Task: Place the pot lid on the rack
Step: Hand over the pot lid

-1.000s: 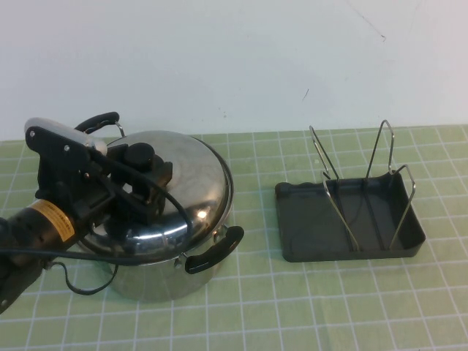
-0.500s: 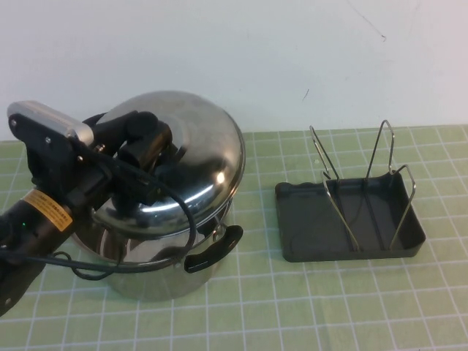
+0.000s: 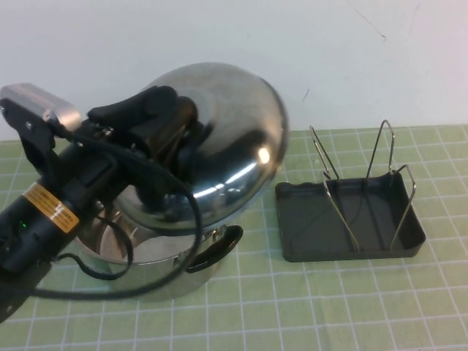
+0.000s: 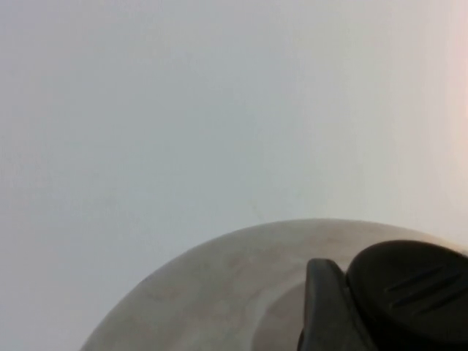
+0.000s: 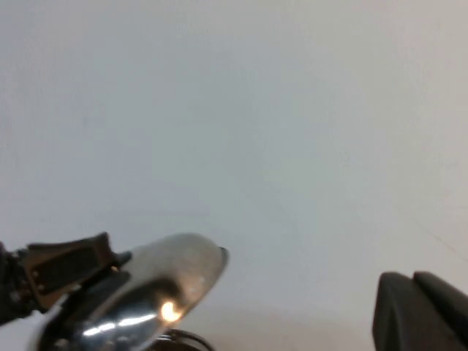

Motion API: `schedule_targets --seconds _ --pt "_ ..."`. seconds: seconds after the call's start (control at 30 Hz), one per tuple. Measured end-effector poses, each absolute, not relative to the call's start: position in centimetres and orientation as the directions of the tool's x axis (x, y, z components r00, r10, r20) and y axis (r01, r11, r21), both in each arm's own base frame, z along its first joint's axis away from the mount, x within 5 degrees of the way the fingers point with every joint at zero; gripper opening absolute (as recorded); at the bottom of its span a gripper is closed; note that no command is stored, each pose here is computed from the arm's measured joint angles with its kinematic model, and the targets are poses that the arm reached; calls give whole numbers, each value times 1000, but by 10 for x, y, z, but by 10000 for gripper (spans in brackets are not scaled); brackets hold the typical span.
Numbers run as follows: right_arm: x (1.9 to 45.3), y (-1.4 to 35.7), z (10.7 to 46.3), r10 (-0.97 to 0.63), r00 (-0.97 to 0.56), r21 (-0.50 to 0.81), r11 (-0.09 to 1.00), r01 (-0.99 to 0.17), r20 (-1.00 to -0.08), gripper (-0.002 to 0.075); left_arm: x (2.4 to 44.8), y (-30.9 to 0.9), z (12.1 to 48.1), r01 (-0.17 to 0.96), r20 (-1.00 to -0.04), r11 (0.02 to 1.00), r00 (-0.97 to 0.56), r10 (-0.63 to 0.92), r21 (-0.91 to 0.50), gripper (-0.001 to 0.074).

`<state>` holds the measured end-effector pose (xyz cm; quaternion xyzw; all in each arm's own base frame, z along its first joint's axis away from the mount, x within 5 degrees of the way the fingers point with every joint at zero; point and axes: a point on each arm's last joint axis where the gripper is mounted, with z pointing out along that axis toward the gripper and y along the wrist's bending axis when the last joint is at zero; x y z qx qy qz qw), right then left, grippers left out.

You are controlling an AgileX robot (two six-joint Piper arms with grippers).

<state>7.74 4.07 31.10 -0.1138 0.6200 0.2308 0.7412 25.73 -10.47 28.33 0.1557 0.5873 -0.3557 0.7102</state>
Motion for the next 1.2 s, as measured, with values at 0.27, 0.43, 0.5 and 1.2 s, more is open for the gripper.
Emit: schedule_targets --seconds 0.27,0.43,0.5,1.2 --pt "87 77 316 369 -108 324 596 -735 -923 0 235 -155 316 828 -925 546 100 -368 -128 330" --pt "100 94 309 367 -266 425 474 -771 -891 160 222 -182 340 890 -902 452 146 -406 -59 330" --pt "102 98 308 385 -305 463 434 -773 -871 303 219 -188 348 904 -893 426 157 -423 -43 330" --pt "114 93 322 596 -278 556 351 -753 -753 463 203 -204 350 957 -907 291 111 -407 -13 330"
